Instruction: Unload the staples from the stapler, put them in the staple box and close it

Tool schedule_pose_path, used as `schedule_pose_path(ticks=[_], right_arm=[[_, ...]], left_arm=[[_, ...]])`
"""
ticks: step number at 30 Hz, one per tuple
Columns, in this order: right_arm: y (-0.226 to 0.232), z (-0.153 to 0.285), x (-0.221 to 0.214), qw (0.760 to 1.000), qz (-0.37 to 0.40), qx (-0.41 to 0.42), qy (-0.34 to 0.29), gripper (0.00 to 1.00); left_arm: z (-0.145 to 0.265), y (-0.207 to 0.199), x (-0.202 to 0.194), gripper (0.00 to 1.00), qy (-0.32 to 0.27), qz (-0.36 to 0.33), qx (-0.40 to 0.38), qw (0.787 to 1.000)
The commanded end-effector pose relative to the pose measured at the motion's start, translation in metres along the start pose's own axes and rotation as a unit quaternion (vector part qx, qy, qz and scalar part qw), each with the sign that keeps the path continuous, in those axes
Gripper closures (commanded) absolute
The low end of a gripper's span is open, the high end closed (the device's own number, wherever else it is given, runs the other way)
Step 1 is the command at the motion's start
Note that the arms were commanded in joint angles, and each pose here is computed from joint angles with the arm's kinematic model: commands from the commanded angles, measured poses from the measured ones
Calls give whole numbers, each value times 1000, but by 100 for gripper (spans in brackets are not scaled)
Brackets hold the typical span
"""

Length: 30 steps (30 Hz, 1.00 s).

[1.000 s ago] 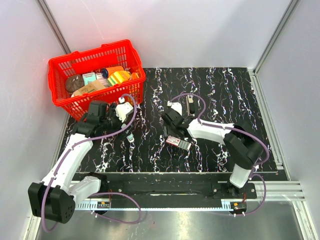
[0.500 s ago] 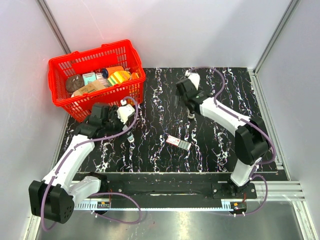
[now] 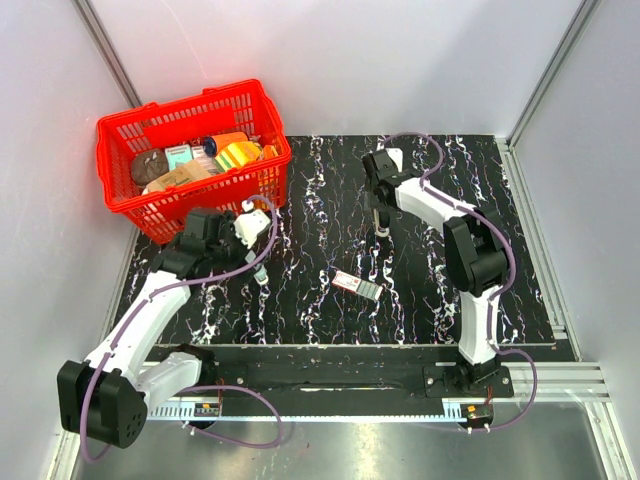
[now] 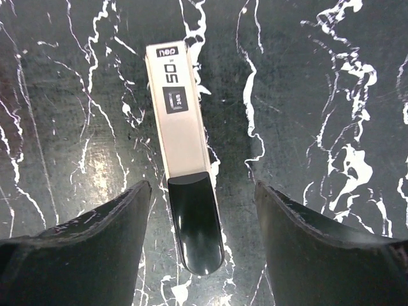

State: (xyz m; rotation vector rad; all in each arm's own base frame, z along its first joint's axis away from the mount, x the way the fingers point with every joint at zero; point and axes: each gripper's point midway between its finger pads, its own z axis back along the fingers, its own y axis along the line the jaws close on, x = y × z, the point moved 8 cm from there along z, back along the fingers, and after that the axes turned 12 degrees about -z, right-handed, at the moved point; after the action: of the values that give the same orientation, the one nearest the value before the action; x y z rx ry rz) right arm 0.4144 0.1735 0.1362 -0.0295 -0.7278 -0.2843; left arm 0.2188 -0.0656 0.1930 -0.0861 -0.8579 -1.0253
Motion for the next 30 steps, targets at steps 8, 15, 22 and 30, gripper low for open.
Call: schedule_pose_path(ticks=[8, 15, 22, 30], right_arm=[[11, -7, -3, 999, 2, 29, 19, 51], [13, -2, -5, 998, -11, 49, 24, 89], [30, 32, -10, 989, -61, 129, 39, 100], [59, 91, -24, 964, -144, 223, 20, 100]], left_arm=[[-3, 17, 2, 1, 23, 47, 72, 996], [-2, 19, 0, 1, 24, 61, 26, 998], [-1, 19, 34, 1, 11, 41, 24, 999], [-49, -3, 73, 12, -58, 83, -76, 992]])
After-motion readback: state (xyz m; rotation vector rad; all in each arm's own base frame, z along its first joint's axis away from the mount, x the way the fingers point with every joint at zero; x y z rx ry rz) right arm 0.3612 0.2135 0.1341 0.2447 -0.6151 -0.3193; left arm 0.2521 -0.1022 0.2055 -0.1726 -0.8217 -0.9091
